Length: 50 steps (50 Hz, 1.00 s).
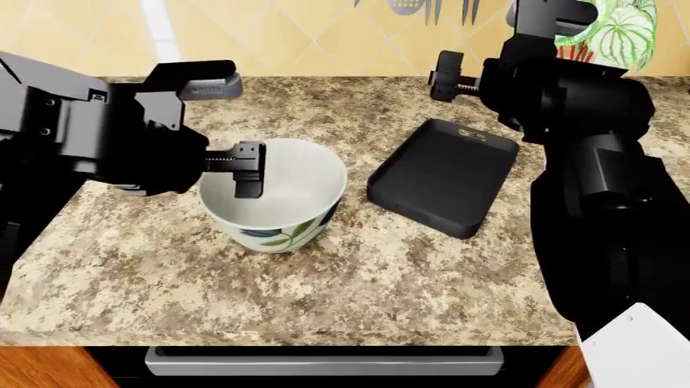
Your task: Move the fresh-baked cupcake off the tray onto the counter, and place the bowl used for mixing into the sink.
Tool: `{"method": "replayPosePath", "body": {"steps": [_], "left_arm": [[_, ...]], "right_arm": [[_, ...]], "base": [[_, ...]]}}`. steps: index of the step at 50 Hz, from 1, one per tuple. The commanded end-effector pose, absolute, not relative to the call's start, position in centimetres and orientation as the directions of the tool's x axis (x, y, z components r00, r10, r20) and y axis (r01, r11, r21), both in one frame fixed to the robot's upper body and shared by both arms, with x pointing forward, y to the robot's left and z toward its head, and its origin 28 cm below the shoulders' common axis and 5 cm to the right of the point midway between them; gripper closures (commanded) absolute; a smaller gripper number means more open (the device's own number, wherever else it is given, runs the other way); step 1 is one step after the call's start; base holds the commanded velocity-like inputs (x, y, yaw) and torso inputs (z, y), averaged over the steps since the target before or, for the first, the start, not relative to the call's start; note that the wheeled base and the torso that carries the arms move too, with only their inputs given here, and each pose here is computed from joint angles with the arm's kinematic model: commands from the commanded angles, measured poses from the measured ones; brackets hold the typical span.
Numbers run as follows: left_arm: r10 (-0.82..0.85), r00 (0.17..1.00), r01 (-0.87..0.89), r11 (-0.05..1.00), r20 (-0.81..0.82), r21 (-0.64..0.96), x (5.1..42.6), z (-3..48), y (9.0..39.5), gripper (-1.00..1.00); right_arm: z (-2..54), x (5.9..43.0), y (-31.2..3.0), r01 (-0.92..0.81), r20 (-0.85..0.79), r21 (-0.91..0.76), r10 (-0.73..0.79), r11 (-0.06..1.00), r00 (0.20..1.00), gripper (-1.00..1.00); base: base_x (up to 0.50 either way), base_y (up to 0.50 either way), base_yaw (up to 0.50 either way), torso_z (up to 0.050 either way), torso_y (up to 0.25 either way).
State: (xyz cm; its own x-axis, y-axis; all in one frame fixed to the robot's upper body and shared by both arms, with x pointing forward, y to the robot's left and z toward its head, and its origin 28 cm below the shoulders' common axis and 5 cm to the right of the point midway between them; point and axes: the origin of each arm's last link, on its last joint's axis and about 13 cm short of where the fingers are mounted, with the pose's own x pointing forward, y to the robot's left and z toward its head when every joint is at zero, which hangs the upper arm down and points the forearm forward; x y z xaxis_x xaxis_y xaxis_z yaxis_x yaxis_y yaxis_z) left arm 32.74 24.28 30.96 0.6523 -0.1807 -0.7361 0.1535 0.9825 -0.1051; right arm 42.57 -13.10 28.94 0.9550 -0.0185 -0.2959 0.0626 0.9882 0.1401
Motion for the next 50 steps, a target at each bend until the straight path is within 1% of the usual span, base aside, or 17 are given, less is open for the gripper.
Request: {"method": "replayPosePath", "body": {"steps": [1,12,15,16,18,31,50], "left_arm": [[-0.181,0.636,0.146,0.983,-0.75,-0.114,33.1,30.4,24.4,-1.0],[-0.176,0.62,0.139,0.984,-0.765,-0.113,33.4,30.0,24.5,-1.0],[-0.17,0.604,0.145,0.984,-0.779,-0.103,33.7,29.6,24.3,-1.0],[-0.173,0.61,0.143,0.984,-0.773,-0.107,33.7,29.7,24.3,1.0],[-0.176,0.628,0.144,0.983,-0.758,-0.109,33.7,30.0,24.4,1.0],[-0.178,0.629,0.14,0.983,-0.757,-0.115,33.7,30.0,24.5,1.0],[-0.194,0.683,0.122,0.981,-0.704,-0.153,32.5,31.9,25.4,1.0]], "right_arm": [[29.0,42.6,-13.1,0.063,-0.294,0.138,-0.019,0.988,0.956,-1.0],[28.8,42.6,-13.1,0.064,-0.296,0.141,-0.02,0.988,0.955,-1.0],[28.8,42.6,-13.1,0.064,-0.297,0.142,-0.019,0.988,0.955,-1.0],[28.7,42.6,-13.1,0.065,-0.297,0.143,-0.019,0.988,0.955,-1.0],[28.7,42.6,-13.1,0.065,-0.297,0.143,-0.02,0.988,0.955,-1.0],[28.9,42.6,-13.1,0.068,-0.284,0.137,-0.027,0.988,0.958,-1.0],[30.4,42.6,-13.1,0.064,-0.255,0.131,-0.029,0.989,0.966,-1.0]], "base": [[0.0,0.0,0.0,0.0,0.0],[0.0,0.0,0.0,0.0,0.0],[0.0,0.0,0.0,0.0,0.0],[0.0,0.0,0.0,0.0,0.0],[0.0,0.0,0.0,0.0,0.0],[0.0,0.0,0.0,0.0,0.0],[0.0,0.0,0.0,0.0,0.0]]}}
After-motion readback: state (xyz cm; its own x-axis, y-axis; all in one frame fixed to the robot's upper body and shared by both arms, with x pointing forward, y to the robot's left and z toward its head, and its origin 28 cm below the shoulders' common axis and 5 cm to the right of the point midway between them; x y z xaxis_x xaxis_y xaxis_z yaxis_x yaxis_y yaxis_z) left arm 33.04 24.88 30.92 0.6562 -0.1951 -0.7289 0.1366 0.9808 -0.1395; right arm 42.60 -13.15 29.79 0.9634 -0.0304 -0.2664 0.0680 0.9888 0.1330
